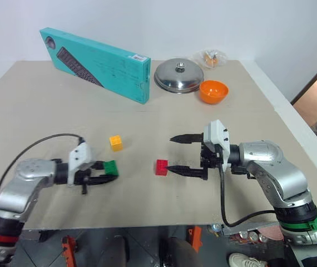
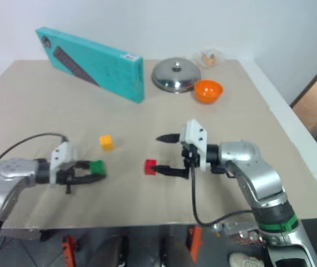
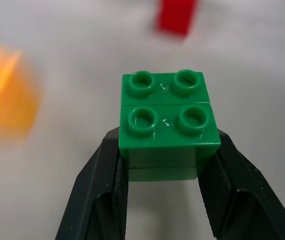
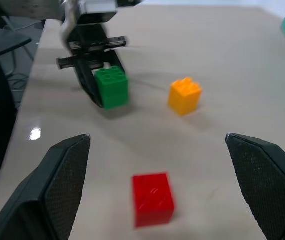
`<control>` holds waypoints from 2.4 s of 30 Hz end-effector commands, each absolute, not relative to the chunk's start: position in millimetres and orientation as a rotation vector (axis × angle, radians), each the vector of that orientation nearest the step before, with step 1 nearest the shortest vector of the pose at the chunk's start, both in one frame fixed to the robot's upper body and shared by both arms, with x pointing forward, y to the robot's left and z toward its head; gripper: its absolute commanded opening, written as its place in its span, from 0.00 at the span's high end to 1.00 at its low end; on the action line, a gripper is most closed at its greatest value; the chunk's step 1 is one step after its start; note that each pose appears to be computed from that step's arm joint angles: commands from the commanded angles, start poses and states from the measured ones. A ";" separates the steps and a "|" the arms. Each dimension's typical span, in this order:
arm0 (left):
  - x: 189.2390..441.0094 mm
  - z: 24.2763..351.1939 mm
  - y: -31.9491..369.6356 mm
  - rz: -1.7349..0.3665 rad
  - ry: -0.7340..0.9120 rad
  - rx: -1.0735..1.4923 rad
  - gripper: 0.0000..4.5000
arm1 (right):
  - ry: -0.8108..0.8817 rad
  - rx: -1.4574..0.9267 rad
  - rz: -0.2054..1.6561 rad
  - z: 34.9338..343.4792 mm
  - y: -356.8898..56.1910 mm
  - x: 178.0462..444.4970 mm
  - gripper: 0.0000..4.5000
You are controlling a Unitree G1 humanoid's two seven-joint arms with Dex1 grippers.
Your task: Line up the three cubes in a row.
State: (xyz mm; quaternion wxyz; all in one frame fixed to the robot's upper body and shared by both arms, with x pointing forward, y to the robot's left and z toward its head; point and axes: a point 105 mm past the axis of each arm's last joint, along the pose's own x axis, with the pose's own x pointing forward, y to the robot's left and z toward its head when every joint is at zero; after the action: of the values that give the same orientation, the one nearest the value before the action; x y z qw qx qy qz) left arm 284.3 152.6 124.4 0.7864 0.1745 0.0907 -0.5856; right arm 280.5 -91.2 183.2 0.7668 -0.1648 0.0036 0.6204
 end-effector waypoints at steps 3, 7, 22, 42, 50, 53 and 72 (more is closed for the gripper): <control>302.1 132.3 118.5 -1.376 0.141 0.408 0.70 | -0.015 -0.380 1.377 190.1 -91.2 271.6 0.00; 310.5 129.5 105.6 -1.425 0.149 0.434 0.70 | -0.019 -0.390 1.356 188.0 -91.4 272.7 0.00; 311.7 117.8 129.0 -1.430 0.183 0.541 0.70 | -0.024 -0.384 1.320 183.6 -93.8 268.2 0.00; 312.3 112.8 118.3 -1.461 0.166 0.548 0.70 | -0.011 -0.390 1.324 183.6 -93.5 269.9 0.00; 316.9 114.7 117.1 -1.445 0.135 0.561 0.70 | -0.014 -0.392 1.319 183.8 -93.4 270.6 0.00; 320.2 116.3 116.3 -1.436 0.124 0.560 0.70 | -0.014 -0.393 1.318 183.7 -93.8 270.8 0.00; 327.4 111.4 115.4 -1.442 0.138 0.599 0.26 | -0.007 -0.394 1.318 181.4 -94.9 270.1 0.00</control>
State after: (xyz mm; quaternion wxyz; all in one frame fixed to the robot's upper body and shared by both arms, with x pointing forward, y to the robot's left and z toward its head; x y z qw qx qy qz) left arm 325.3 116.1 105.3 0.7107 0.2584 0.0747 -0.6501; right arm 272.4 -95.1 169.9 0.7761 -0.1673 0.0188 0.6077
